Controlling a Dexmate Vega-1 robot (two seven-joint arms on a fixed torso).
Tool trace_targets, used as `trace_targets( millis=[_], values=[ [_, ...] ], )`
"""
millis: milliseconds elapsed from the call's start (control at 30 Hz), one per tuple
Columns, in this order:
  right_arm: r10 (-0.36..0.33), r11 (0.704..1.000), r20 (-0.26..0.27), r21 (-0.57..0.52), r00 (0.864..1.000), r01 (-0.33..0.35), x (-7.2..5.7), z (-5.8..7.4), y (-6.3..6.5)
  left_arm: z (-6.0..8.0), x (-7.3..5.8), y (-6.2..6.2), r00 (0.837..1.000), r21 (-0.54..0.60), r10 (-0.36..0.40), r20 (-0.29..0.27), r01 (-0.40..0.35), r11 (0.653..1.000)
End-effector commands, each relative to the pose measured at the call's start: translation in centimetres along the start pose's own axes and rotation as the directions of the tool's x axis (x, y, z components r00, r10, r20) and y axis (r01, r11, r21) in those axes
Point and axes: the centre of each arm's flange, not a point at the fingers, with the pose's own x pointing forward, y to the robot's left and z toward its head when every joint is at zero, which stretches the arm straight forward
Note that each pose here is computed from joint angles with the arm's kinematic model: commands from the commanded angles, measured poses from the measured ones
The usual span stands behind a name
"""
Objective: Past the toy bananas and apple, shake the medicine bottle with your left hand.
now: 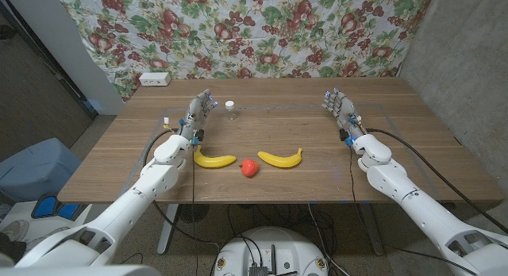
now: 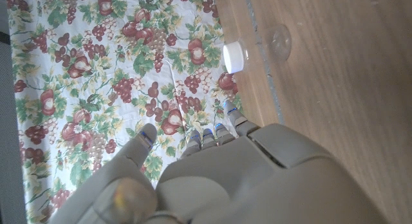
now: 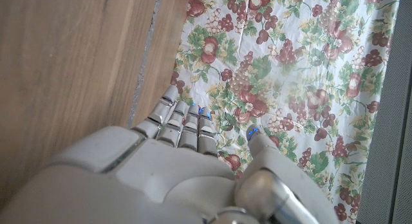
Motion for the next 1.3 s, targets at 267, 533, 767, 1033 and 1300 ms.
trace_targets(
  millis=[267,533,767,1033,1300],
  values=[
    [-0.036,0.997,0.021,0.061,0.999,0.035,-2.2,-0.9,1.4,1.5,-2.7,0.1,0.98,0.01,0.129,0.151,-0.132,0.991],
    [-0.034,0.997,0.012,0.07,0.999,0.034,-2.4,-1.2,1.7,1.7,-2.8,0.5,0.978,0.037,0.138,0.157,-0.146,0.989],
    [-0.034,0.998,-0.001,0.059,0.999,0.034,-2.8,-1.2,2.2,2.3,-2.6,1.0,0.977,0.097,0.141,0.16,-0.157,0.983],
    [-0.026,0.998,-0.006,0.052,1.0,0.026,-2.9,-1.2,2.6,2.6,-2.0,1.4,0.979,0.146,0.135,0.151,-0.157,0.977],
    [-0.023,0.998,-0.001,0.051,1.0,0.023,-2.8,-1.2,2.8,3.0,-1.4,1.9,0.981,0.208,0.13,0.147,-0.159,0.965]
  ],
)
